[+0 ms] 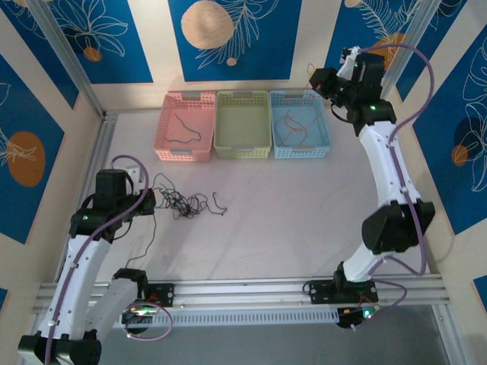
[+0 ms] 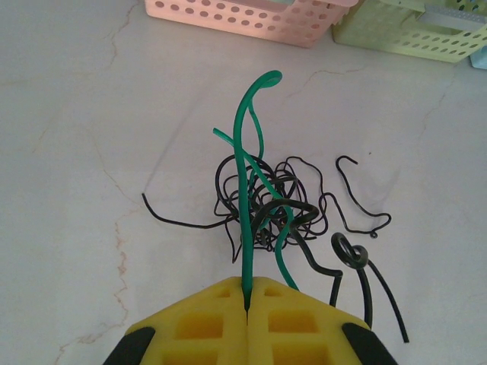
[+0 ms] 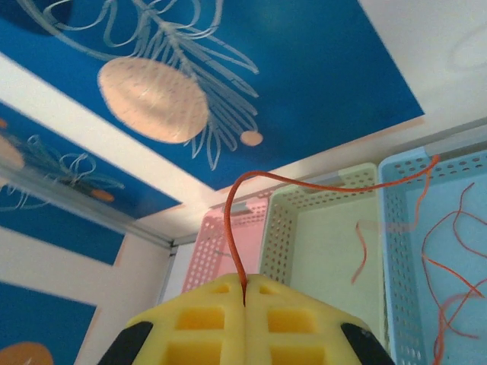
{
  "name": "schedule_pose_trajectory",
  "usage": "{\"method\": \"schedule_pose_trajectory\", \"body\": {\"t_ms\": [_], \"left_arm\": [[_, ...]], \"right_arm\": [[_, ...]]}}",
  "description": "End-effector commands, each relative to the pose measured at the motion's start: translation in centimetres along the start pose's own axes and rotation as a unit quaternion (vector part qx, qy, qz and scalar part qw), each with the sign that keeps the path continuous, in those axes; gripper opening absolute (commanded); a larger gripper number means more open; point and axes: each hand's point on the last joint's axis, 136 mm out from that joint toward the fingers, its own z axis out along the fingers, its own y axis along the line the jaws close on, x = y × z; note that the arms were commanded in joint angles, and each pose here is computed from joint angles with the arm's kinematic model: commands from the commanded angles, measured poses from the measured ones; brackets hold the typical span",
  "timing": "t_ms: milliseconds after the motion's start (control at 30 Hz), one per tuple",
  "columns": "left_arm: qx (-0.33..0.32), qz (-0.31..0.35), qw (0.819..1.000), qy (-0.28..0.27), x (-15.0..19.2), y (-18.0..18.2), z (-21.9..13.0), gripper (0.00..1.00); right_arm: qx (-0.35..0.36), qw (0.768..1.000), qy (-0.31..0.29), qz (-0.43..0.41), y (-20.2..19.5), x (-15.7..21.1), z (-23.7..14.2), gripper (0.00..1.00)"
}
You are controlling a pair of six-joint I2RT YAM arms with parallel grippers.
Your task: Untangle the cables
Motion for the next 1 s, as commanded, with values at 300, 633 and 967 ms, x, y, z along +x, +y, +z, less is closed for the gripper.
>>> {"method": "schedule_pose_trajectory", "body": {"t_ms": [300, 633, 967], "left_arm": [[0.016, -0.007, 1.000, -0.005, -0.3, -0.4, 0.1, 0.00], [0.017, -0.006, 1.000, -0.003, -0.2, -0.4, 0.2, 0.00], [0.024, -0.006, 1.000, -0.001, -0.2, -0.6, 0.3, 0.00]], "right_arm": [[0.083, 0.993, 0.019, 0.075, -7.6, -0.4, 9.8, 0.00], [0.122, 0.984, 0.078, 0.102, -13.7, 4.4, 15.0, 0.00], [0.155, 0.975, 0.140, 0.079, -16.0, 7.9, 16.7, 0.27]]}}
